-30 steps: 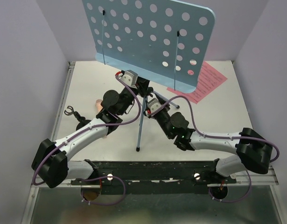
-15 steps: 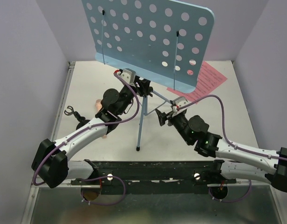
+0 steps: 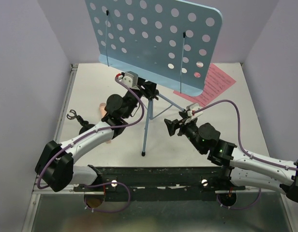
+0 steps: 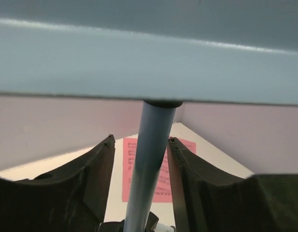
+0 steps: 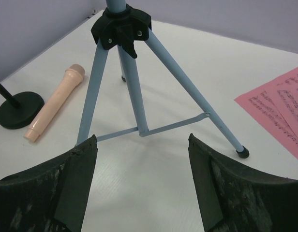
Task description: Pack up the instrument practice props
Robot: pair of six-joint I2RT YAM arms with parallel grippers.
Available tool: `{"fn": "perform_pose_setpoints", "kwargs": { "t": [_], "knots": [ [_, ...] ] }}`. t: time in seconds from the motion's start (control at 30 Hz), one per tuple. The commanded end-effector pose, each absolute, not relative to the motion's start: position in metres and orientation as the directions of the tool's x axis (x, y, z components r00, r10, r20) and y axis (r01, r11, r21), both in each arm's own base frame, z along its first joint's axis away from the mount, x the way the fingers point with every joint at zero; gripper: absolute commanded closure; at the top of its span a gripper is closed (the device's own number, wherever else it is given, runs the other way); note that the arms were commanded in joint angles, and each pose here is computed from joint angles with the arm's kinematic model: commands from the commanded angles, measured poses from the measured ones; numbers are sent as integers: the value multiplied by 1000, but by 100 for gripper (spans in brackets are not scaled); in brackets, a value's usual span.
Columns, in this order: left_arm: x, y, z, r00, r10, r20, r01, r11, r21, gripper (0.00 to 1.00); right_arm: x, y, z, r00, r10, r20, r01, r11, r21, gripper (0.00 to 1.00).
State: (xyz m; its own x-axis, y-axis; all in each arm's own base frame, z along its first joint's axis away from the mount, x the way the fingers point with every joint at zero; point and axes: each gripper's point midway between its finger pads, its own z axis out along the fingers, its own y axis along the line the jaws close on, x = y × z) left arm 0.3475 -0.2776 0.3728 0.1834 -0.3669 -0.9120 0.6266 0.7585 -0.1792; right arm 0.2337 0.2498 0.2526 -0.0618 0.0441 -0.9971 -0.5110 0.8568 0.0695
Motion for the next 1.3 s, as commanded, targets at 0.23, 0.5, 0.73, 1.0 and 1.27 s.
{"fn": "perform_pose_setpoints", "kwargs": {
  "t": [0.23, 0.5, 0.73, 1.0, 1.27],
  "knots": [
    [346, -279, 400, 264, -419, -869, 642, 749, -167, 59, 228, 251, 241, -111, 59, -992, -518, 848, 109, 16],
    [345, -283, 393, 281, -395, -875, 648, 751, -130, 100, 226, 255, 235, -129, 59, -990, -534, 837, 120, 16],
    [358, -290, 343, 189, -285, -940, 607, 786, -116, 100, 228, 256, 228, -142, 42, -989, -521, 846, 111, 17],
    [362, -288, 284, 100, -258, -961, 571, 806, -157, 100, 231, 250, 218, -154, 76, -985, -477, 867, 142, 17],
    [360, -286, 248, 40, -233, -972, 550, 817, -173, 100, 239, 243, 212, -124, 142, -982, -418, 890, 181, 18]
  ]
}}
